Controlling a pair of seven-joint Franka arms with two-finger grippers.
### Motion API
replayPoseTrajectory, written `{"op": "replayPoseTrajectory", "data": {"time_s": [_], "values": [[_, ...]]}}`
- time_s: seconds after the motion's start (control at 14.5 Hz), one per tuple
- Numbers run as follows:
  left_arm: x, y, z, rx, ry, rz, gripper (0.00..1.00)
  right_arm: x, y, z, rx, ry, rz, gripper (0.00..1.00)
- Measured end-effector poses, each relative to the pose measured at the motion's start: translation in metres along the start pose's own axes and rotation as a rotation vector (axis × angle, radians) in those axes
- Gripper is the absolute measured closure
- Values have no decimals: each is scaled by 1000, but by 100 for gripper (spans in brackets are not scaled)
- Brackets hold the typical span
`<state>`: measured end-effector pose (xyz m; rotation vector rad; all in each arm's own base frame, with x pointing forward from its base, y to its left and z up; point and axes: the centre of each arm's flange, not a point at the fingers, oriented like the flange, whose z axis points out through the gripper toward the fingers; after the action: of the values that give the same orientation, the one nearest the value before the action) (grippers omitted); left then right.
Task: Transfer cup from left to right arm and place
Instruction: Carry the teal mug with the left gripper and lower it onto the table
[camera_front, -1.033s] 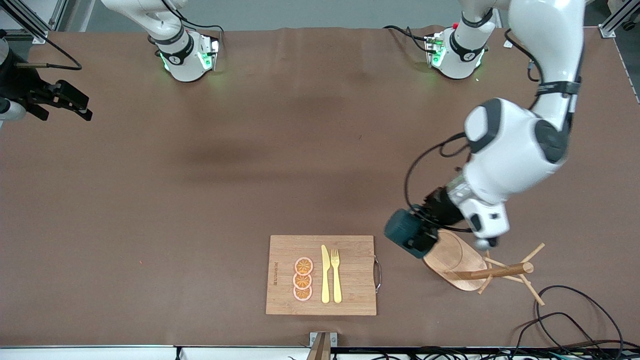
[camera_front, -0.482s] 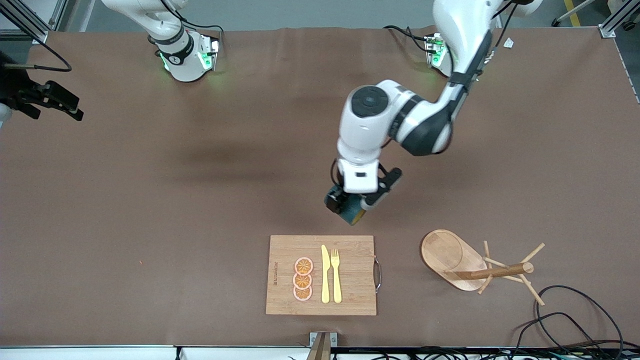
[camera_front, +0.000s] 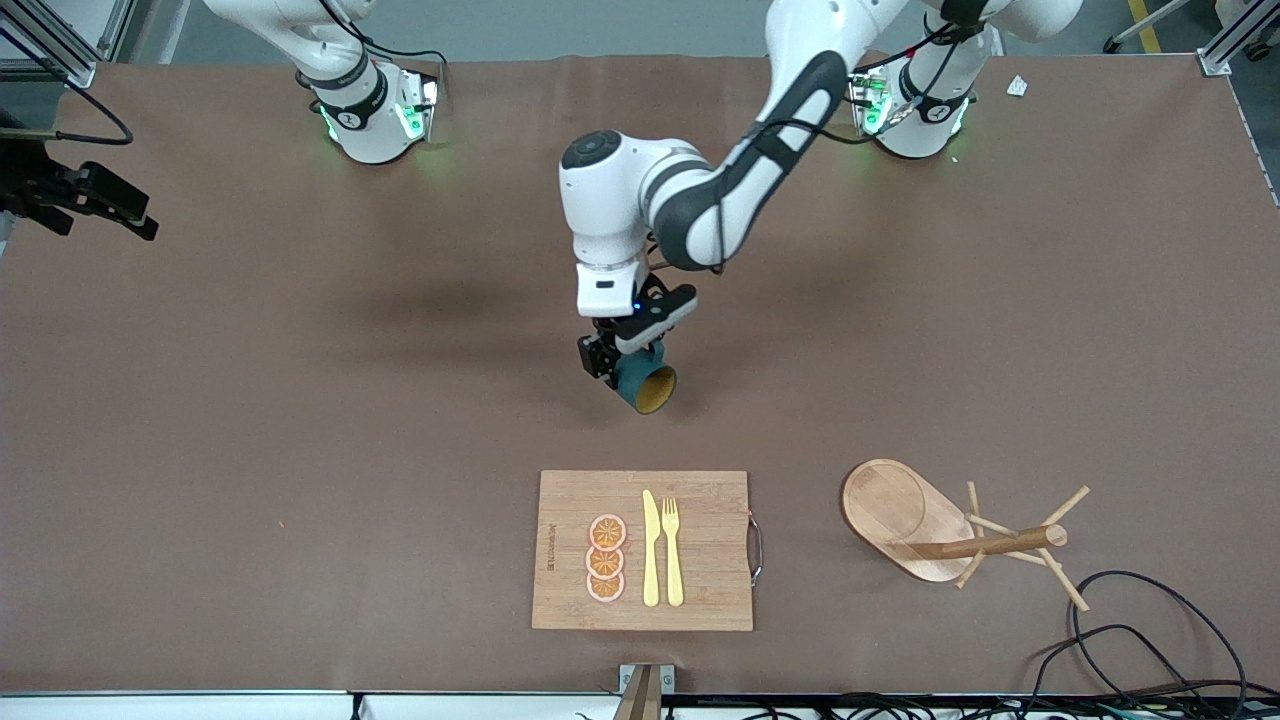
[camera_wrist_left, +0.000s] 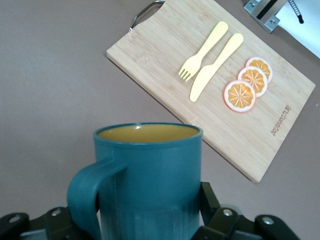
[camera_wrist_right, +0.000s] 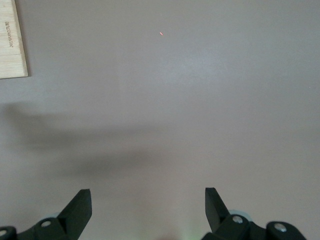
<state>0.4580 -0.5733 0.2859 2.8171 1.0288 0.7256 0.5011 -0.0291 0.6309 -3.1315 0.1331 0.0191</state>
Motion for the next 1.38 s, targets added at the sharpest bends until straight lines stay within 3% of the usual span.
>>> {"op": "replayPoseTrajectory", "data": {"time_s": [0.62,0.96,1.38], "values": [[-94,-29,45,20,295,162,15,-1,29,8,2,-30,6,0],[-110,-39,70,-21,508,317,15,-1,33,9,2,-32,4,0],[-141,-56,106,-50,654,493,15,0,29,8,4,-28,-5,0]]}}
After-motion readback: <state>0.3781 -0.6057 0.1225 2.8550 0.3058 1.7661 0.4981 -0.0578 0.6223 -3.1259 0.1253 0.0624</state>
